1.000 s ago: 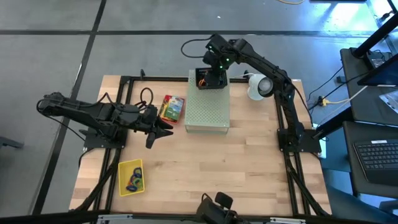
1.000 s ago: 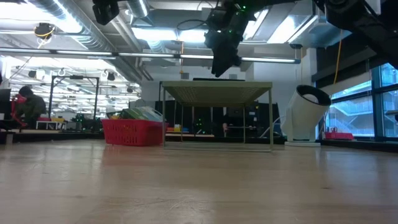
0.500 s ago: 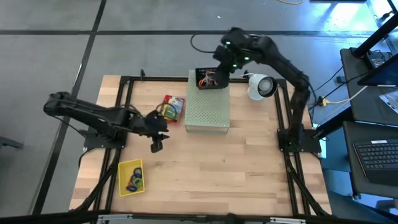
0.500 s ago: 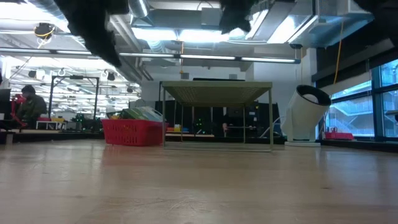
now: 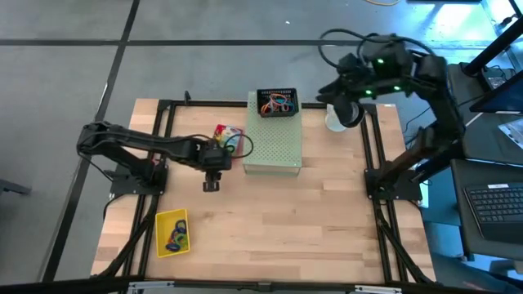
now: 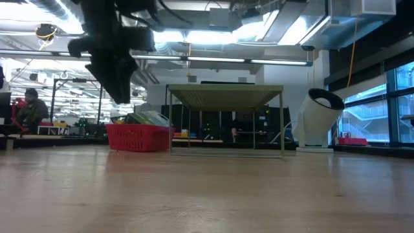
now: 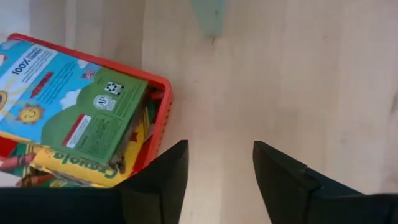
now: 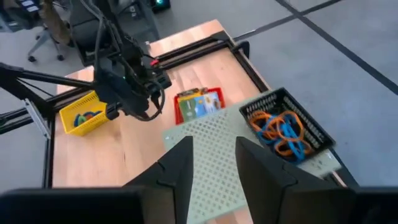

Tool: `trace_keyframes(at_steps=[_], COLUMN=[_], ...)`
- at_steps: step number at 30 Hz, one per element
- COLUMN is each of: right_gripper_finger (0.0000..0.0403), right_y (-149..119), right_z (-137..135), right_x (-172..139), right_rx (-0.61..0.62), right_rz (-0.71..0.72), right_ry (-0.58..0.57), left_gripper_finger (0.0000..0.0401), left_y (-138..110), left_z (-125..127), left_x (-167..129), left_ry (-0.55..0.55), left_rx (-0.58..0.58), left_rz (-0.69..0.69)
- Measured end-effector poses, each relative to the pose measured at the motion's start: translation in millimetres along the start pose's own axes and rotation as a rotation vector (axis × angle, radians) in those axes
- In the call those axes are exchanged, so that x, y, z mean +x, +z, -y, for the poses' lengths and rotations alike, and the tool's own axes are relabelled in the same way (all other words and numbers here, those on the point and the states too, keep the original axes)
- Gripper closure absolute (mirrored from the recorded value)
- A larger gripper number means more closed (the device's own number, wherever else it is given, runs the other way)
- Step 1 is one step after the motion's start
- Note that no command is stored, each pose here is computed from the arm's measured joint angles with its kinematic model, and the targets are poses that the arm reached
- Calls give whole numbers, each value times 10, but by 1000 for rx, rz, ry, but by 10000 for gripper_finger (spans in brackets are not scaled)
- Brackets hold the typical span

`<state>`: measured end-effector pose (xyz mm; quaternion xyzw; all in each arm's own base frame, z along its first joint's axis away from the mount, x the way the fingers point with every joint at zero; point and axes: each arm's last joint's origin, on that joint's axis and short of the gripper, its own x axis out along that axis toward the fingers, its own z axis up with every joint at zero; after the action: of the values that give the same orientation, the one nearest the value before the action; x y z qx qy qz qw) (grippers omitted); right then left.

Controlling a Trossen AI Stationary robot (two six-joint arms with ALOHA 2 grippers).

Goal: Pick & Place Office Desk Supplies
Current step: Put the orange bin on the shelf

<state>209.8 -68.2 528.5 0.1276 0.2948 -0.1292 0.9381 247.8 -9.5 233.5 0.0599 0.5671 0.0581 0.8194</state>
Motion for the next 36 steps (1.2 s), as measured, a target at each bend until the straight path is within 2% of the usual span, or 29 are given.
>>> trace_keyframes(at_steps=[9, 18, 24, 32, 36], right_gripper_finger=[289, 289, 289, 289, 289], right_y=[-151, -188, -201, -215, -220], right_z=[-104, -211, -263, -322, -343], right_x=[-200, -194, -195, -198, -199], right_rx=[3, -23, -40, -59, -66], right_rz=[-50, -78, -84, -90, -92], right_ry=[2, 43, 64, 88, 96], left_gripper_finger=[185, 184, 186, 185, 191], left_y=[30, 41, 72, 80, 83], left_z=[-148, -233, -238, -292, -341], left_x=[298, 492, 543, 568, 579], left_ry=[40, 67, 95, 80, 30], left_rx=[3, -19, 17, 23, 11], left_rz=[-121, -179, -166, -157, -145])
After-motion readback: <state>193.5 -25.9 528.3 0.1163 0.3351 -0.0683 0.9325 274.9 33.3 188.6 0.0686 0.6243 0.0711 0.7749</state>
